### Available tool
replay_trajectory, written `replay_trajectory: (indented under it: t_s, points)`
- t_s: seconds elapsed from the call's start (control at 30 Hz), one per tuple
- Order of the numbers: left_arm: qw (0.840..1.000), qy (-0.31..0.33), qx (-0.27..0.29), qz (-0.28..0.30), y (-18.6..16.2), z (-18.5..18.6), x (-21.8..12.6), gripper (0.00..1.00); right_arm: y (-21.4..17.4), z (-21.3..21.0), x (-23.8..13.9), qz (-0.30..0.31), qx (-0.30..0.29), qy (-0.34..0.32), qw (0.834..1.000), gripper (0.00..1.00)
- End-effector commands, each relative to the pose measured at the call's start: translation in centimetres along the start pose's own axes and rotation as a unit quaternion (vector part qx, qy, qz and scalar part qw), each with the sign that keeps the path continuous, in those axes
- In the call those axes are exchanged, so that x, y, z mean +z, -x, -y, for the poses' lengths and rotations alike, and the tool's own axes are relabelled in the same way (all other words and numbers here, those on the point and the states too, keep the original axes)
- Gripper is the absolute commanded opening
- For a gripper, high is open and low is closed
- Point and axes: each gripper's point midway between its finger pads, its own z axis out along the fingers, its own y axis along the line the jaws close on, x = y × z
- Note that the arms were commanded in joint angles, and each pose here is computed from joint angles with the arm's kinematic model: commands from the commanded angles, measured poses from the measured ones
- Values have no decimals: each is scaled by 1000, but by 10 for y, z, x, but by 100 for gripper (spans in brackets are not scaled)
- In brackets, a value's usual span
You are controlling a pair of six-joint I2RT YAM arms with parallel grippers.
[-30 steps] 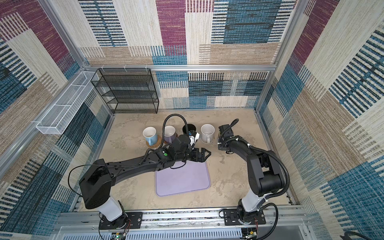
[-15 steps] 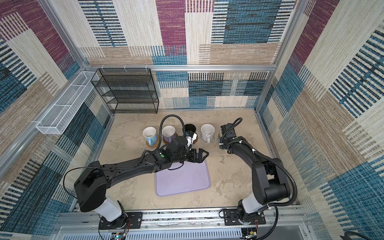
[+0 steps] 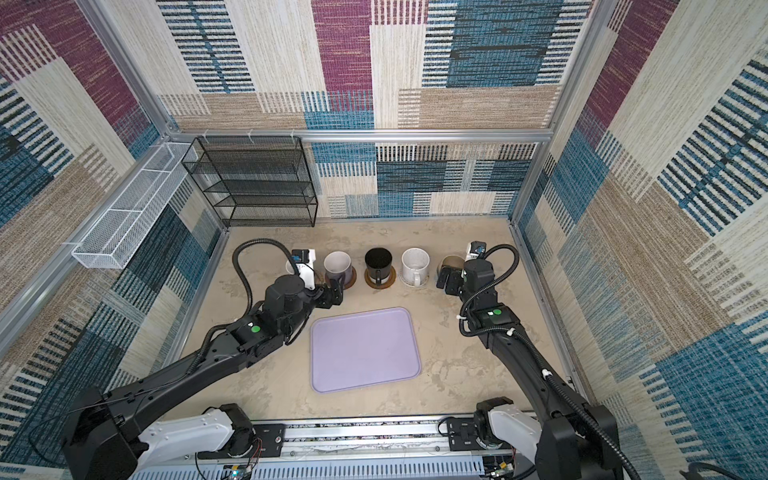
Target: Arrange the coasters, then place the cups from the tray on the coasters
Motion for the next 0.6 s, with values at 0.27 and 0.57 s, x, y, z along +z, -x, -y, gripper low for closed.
replay_trajectory:
  t_s: [0.27, 0.57]
  points:
    - [948, 305, 85, 35, 1, -161, -10, 90, 21, 30, 1, 157, -42, -34, 986, 100]
    - [938, 324, 121, 31, -23, -212, 3, 91, 2, 48, 15, 180, -52, -27, 982, 99]
